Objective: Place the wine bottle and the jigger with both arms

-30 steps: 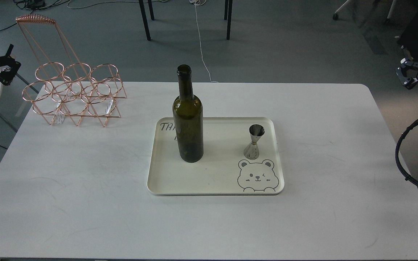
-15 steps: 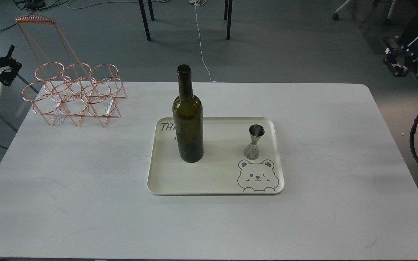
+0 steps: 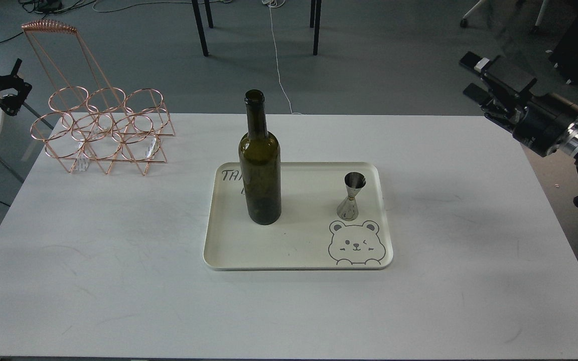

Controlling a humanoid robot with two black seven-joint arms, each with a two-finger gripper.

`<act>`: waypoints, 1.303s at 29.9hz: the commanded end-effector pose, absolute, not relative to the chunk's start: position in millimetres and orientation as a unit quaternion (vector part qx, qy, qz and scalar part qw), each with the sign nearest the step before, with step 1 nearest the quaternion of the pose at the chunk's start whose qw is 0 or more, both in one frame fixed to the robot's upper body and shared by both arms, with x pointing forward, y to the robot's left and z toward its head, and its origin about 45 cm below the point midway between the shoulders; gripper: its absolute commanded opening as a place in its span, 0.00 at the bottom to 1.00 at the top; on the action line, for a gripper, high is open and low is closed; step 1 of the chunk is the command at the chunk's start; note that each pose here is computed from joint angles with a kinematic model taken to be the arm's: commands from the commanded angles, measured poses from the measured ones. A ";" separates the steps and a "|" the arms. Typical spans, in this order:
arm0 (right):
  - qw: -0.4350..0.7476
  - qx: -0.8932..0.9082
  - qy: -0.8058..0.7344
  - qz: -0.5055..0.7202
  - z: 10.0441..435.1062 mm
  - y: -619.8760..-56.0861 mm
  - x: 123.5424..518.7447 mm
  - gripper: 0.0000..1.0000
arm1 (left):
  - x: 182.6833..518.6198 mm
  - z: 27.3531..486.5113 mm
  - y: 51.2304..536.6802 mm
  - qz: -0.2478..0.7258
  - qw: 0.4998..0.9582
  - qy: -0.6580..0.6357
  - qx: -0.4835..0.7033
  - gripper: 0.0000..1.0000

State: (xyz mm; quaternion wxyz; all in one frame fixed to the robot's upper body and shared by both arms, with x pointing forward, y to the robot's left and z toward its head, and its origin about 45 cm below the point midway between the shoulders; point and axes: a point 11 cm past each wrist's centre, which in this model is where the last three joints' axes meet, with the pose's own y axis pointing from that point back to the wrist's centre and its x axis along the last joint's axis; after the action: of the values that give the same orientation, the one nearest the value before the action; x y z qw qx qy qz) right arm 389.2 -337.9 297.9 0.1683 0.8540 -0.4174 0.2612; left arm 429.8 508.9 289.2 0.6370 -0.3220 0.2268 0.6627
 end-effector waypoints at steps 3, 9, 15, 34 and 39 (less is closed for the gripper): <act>0.245 0.838 -0.352 0.338 264.0 -330.0 365.5 0.98 | 430.4 291.3 509.2 0.662 0.637 0.225 -0.324 0.99; 0.304 0.801 -0.272 0.438 228.7 -316.1 350.3 0.98 | 437.8 303.7 500.3 0.649 0.649 0.221 -0.330 0.99; 0.342 0.764 -0.166 0.521 186.7 -296.1 333.7 0.96 | 440.7 306.9 496.3 0.648 0.658 0.213 -0.318 0.99; 0.348 0.744 -0.087 0.563 134.7 -232.9 358.3 0.73 | 439.5 306.0 498.5 0.651 0.656 0.210 -0.317 0.99; 0.351 0.747 -0.089 0.558 127.7 -228.1 360.8 0.66 | 438.5 305.3 500.8 0.654 0.655 0.209 -0.316 0.99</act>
State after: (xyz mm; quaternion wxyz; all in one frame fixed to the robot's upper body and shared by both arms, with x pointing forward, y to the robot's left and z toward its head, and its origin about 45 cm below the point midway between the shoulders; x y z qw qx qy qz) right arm 358.8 -230.6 132.1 0.3480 0.7454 -0.0875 0.5618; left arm 438.7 500.2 305.7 0.6552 -0.3164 0.2095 0.6532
